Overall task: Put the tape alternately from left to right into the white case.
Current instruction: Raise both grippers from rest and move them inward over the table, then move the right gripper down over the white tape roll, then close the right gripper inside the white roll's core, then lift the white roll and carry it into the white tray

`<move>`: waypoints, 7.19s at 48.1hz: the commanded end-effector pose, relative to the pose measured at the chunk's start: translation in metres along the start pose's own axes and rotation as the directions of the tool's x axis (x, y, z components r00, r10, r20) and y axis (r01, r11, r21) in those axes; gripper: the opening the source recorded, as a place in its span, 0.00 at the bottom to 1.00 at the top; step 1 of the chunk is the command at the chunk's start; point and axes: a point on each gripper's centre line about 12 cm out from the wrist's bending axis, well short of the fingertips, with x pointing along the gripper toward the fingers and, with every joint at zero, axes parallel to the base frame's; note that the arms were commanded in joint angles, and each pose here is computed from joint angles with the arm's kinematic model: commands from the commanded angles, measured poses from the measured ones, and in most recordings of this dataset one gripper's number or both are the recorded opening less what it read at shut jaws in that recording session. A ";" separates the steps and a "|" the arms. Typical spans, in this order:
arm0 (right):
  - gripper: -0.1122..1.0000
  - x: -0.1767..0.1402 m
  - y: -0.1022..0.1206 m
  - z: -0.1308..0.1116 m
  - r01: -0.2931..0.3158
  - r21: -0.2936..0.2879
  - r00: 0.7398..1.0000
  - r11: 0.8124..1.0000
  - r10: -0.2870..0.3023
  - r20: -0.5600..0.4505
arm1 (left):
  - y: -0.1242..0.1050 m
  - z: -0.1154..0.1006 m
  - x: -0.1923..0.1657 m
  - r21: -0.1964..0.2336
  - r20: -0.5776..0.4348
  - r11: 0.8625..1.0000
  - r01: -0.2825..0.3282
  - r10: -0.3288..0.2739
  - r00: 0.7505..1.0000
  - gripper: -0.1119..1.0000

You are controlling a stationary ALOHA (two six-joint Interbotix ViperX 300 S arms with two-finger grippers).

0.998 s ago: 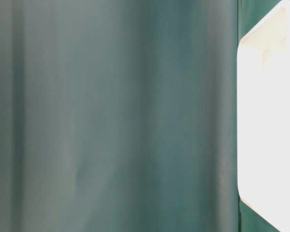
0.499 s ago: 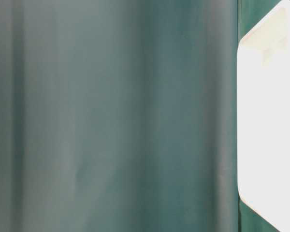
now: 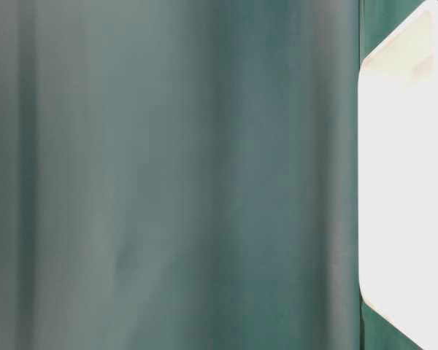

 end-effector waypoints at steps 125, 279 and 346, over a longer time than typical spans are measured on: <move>0.90 0.118 0.000 -0.063 0.077 0.075 0.834 0.994 -0.023 -0.551 | 0.000 -0.066 0.100 -0.029 -0.591 0.999 -0.023 0.001 0.807 0.96; 0.88 0.218 0.077 -0.169 -0.028 0.083 0.624 0.996 0.082 -0.777 | 0.001 -0.067 0.100 -0.030 -0.612 0.999 -0.028 0.003 0.791 0.96; 0.36 0.205 -0.012 -0.069 0.123 0.016 0.723 0.992 -0.078 -0.687 | 0.001 -0.069 0.098 -0.030 -0.619 0.999 -0.029 0.004 0.786 0.96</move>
